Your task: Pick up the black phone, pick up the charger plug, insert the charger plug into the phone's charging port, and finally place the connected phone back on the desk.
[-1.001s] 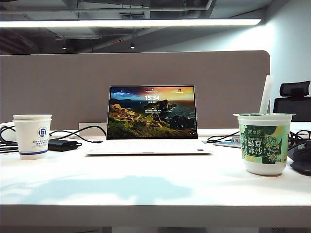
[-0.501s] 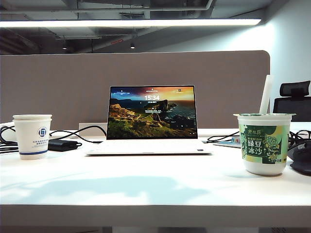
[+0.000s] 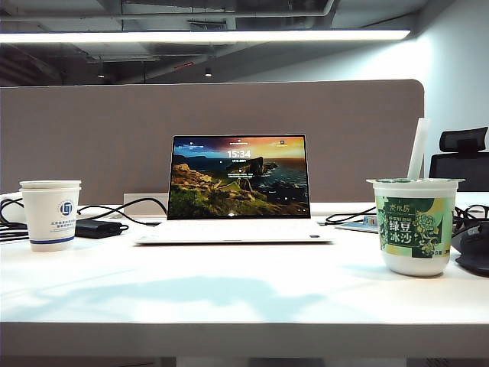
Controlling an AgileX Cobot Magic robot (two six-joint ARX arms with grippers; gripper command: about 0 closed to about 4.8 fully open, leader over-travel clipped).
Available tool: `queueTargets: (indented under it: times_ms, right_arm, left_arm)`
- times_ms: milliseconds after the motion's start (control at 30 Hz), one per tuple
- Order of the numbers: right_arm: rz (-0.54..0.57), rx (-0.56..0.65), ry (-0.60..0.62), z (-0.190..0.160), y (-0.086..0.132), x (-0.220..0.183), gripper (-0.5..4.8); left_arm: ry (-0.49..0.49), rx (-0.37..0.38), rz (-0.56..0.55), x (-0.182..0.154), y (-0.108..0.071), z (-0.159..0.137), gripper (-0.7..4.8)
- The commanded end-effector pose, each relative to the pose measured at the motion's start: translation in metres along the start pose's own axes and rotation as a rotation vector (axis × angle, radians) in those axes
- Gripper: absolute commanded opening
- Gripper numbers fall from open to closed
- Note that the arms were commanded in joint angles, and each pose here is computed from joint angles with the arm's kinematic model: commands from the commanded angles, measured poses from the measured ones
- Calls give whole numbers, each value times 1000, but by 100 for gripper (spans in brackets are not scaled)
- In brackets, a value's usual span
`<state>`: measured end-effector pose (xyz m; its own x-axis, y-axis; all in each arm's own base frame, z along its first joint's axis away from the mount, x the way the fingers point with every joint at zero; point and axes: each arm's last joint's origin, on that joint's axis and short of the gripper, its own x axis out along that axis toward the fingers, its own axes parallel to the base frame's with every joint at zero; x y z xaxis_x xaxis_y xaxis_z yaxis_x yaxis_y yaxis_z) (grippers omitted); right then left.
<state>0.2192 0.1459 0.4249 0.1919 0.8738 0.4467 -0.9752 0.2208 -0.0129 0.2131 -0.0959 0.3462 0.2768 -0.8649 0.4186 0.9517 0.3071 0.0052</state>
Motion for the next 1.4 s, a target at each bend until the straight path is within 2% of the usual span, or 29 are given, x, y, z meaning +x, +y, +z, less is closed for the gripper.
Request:
queueTargets:
  times_ms: [33,334,501,1402]
  right_arm:
    - [9,-22,-42,4,2,3,-5]
    - [64,17,-76,-13,2,16,-5]
    - [70,31,-74,-22,-2,20,-5]
    - [76,75,-87,-46,-7,32,-5]
  left_arm:
    - [-20,-16,-1,1,-1,4,371]
    - [-31,-52,-4,1,-2,6,371]
    - [-78,-128,56,1,0,7,372]
    - [-55,-138,23,1,-1,6,371]
